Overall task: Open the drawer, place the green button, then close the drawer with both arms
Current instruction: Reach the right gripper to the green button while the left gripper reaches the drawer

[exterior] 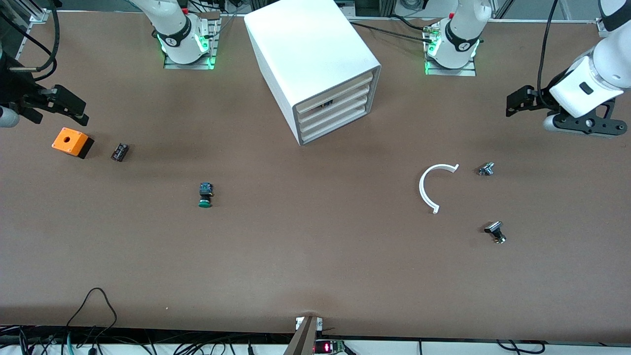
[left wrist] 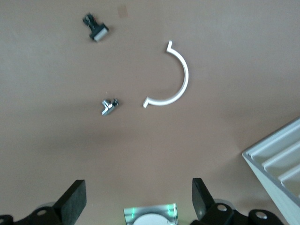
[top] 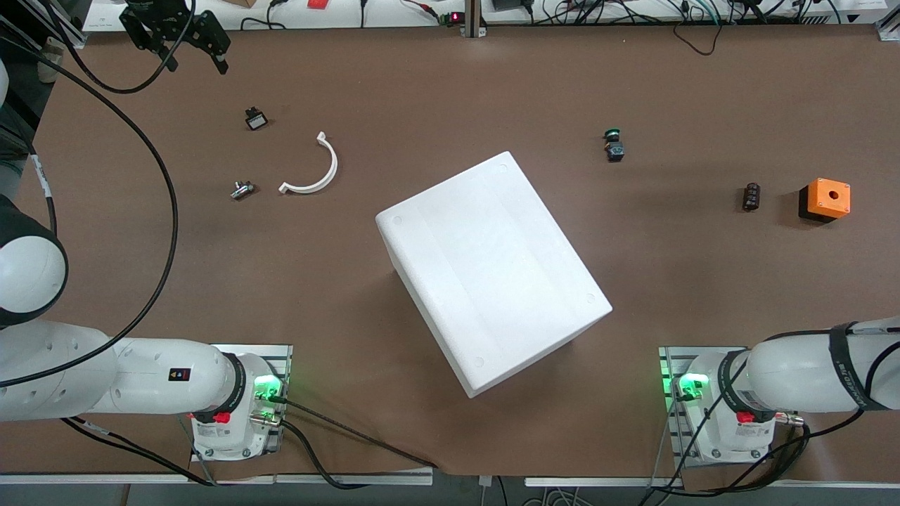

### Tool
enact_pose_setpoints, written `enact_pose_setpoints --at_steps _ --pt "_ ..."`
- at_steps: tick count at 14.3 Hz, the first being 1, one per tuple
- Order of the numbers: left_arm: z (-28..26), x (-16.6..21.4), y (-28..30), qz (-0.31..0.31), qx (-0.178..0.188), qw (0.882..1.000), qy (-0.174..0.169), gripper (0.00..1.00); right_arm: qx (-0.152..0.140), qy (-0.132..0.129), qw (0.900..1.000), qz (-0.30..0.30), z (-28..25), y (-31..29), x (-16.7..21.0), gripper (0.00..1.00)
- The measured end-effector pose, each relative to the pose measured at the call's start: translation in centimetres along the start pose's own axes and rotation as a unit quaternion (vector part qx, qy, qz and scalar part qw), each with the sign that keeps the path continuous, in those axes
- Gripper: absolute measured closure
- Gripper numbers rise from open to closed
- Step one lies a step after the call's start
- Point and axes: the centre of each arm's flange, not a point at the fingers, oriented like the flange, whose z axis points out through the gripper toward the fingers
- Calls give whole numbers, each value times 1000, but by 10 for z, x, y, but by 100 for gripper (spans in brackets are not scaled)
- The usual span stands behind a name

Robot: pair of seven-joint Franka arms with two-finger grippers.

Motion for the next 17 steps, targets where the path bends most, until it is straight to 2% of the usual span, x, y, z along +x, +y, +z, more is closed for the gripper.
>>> enact_pose_setpoints --at_steps 2,5,7,10,13,17 --pt "3 -2 11 8 -18 1000 -16 0 -1 -22 1000 -2 23 -3 6 0" --pt "17 -5 23 18 -43 997 -60 0 2 -64 998 -15 75 -21 24 0" --pt "39 5 36 36 -97 991 -88 1 14 -71 997 -25 108 -40 39 0" --pt "93 40 65 83 -201 969 -121 2 22 -72 997 -30 151 -53 59 0" --pt "145 68 117 123 -259 953 -99 2 42 -75 996 -25 195 -62 73 0" --pt "223 66 172 145 -322 935 -44 2 48 -52 997 -32 253 -83 74 0"
